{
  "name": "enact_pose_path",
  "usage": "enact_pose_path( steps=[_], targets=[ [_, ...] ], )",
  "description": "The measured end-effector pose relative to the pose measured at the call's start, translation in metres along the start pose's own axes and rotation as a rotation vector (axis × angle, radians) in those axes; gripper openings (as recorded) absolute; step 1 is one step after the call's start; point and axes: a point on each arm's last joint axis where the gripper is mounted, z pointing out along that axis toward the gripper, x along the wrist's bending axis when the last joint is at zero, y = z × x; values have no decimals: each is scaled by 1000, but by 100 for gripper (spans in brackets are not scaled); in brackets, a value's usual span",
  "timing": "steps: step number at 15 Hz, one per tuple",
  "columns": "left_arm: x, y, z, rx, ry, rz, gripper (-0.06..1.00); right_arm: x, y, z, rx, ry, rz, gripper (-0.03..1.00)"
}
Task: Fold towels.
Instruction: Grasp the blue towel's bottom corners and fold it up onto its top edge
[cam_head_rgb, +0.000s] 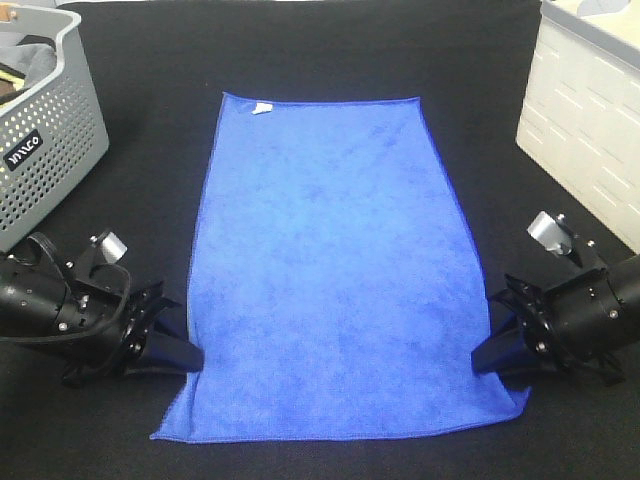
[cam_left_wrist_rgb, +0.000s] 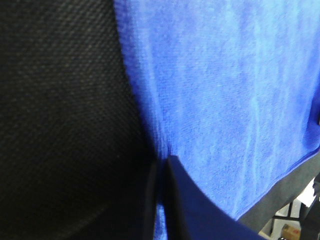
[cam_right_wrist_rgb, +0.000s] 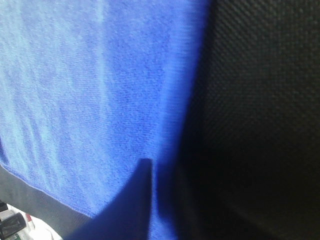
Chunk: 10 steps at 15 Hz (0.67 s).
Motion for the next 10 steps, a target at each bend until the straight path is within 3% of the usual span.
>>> enact_pose_path(
  steps=[1,6,10],
  targets=[
    [0,0,0,3,3,14,0,0,0,0,0,-1,0,0],
    [-5,-2,-12,23,56,101,0,7,-2,-8,0,24,-13,0],
    [-13,-9,-31,74,112,129,0,14,-12,-27,-12,-9,-23,0]
  ],
)
